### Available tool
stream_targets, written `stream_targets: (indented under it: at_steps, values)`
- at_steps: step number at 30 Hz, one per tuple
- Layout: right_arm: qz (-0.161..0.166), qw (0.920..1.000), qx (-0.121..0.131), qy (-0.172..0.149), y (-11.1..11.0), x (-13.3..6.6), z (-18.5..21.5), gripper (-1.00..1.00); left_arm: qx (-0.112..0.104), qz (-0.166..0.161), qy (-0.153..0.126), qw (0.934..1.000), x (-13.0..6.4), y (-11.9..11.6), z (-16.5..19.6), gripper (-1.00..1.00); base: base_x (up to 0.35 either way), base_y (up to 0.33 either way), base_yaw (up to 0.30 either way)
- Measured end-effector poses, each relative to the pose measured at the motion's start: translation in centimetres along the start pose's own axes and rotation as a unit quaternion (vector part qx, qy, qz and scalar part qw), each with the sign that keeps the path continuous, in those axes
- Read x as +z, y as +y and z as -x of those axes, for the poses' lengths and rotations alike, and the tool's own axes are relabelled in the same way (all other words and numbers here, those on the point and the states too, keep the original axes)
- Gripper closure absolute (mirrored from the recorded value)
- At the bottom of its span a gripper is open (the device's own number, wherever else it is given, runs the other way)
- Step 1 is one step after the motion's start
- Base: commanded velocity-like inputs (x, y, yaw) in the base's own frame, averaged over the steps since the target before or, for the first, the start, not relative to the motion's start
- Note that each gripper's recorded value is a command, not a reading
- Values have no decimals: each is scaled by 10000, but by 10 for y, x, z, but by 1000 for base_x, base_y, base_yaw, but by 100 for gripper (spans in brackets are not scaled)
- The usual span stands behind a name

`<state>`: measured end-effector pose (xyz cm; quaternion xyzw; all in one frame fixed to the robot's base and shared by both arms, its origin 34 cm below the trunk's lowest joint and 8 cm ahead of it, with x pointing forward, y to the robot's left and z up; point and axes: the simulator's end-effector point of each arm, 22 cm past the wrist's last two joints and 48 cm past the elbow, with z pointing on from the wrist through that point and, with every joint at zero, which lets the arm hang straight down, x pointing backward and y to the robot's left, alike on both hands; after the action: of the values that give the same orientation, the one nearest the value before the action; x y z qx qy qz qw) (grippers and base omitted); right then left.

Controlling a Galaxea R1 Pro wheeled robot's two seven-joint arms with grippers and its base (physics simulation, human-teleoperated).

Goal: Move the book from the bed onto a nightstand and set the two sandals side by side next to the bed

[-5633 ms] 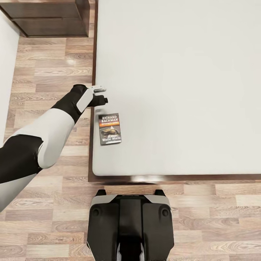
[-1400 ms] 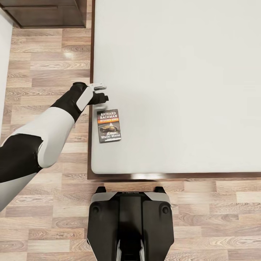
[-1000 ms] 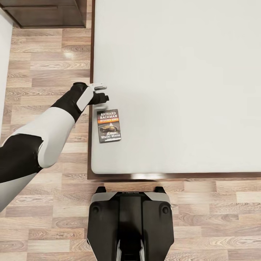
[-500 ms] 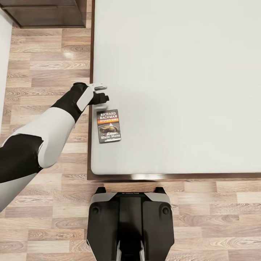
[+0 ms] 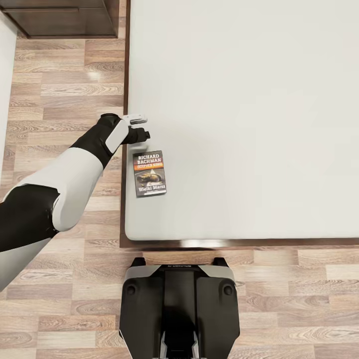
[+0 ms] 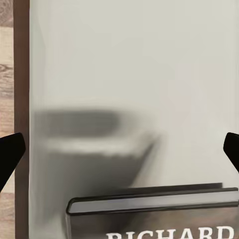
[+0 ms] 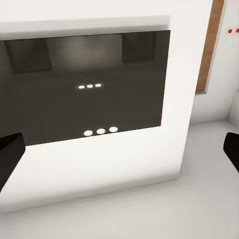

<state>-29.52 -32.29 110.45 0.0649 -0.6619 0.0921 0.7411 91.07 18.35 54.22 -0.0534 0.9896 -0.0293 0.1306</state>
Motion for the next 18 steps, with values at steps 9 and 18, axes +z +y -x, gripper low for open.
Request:
stream_targets:
  at_steps: [9, 18]
  values:
    - [-3, 10000, -2, -2, 0, -2, 3, -100, 0, 1, -3, 10000, 3, 0, 1, -100, 0, 0, 0]
    - [-6, 10000, -5, -1, -1, -2, 3, -100, 0, -4, -3, 10000, 3, 0, 1, -100, 0, 0, 0]
